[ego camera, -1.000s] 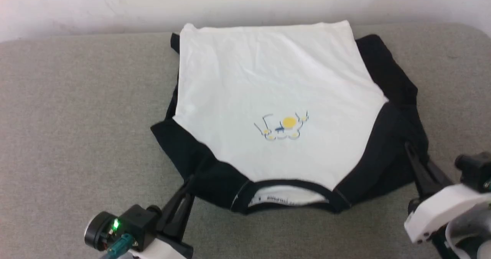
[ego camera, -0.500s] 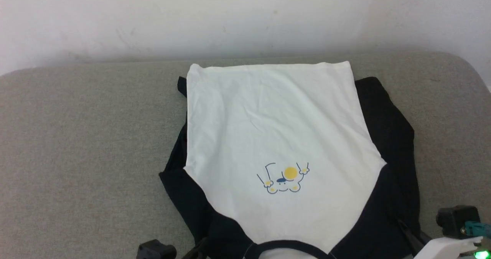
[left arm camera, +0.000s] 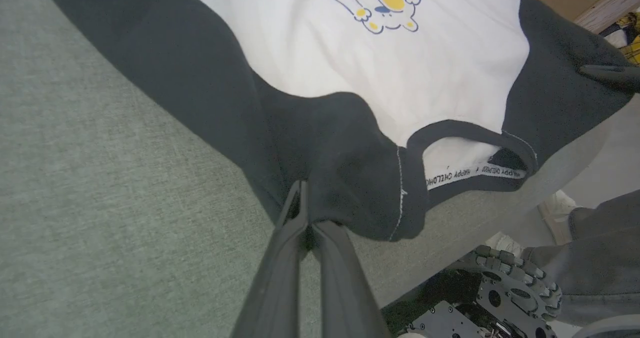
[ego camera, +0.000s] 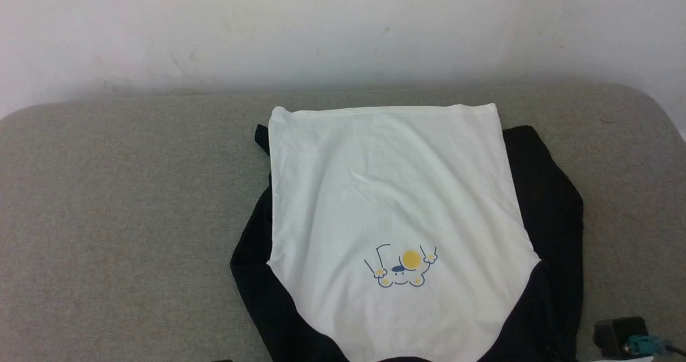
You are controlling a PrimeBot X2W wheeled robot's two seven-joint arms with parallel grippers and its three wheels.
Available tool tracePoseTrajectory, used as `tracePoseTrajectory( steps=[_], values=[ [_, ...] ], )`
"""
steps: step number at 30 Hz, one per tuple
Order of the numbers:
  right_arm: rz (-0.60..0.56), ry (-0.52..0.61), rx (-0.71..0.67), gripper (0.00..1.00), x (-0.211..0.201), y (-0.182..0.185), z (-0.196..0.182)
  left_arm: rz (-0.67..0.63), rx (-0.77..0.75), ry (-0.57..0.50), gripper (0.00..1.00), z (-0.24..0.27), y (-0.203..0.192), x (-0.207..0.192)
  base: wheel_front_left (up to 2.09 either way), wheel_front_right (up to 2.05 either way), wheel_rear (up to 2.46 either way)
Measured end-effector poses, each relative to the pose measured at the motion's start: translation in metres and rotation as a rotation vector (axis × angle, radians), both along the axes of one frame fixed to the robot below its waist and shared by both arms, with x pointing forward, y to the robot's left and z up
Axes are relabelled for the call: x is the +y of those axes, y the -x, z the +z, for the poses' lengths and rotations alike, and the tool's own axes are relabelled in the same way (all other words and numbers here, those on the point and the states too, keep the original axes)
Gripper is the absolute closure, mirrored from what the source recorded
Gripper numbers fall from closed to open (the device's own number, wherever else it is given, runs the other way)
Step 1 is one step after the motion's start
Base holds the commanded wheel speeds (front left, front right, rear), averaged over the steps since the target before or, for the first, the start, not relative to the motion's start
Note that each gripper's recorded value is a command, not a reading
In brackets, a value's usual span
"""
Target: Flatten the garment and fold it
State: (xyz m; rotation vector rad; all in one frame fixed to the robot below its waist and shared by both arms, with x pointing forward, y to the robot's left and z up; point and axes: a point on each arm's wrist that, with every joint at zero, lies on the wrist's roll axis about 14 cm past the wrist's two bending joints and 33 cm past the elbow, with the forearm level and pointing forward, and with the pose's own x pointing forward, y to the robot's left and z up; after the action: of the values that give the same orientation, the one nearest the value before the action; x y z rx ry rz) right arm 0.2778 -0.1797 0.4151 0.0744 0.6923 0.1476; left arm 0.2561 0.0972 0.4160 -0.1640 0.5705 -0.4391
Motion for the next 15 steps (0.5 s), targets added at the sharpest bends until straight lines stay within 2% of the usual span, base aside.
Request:
tracePoseTrajectory(
  steps=[10, 11, 12, 13, 14, 15],
  values=[
    [-0.010, -0.011, 0.037, 1.00, 0.003, 0.003, -0.030, 0.001, 0.080, 0.018, 1.00, -0.030, 0.000, -0.002, 0.00, 0.00, 0.00],
    [-0.015, -0.013, 0.033, 0.94, 0.003, 0.002, -0.031, 0.003, 0.087, 0.016, 1.00, -0.033, 0.000, -0.001, 0.00, 0.00, 0.00],
    [-0.019, -0.014, 0.029, 0.59, 0.002, 0.001, -0.032, 0.007, 0.095, 0.010, 1.00, -0.037, 0.000, 0.001, 0.00, 0.00, 0.00],
    [-0.023, -0.010, 0.022, 0.00, 0.000, 0.001, -0.033, 0.012, 0.096, 0.008, 0.79, -0.039, -0.001, 0.002, 0.00, 0.00, 0.00],
    [-0.029, -0.008, 0.016, 0.00, -0.001, 0.001, -0.033, 0.017, 0.096, 0.008, 0.58, -0.040, -0.001, 0.002, 0.00, 0.00, 0.00],
    [-0.033, -0.009, 0.013, 0.00, -0.002, 0.000, -0.034, 0.022, 0.096, 0.010, 0.25, -0.041, -0.002, 0.002, 0.00, 0.00, 0.00]
  ],
)
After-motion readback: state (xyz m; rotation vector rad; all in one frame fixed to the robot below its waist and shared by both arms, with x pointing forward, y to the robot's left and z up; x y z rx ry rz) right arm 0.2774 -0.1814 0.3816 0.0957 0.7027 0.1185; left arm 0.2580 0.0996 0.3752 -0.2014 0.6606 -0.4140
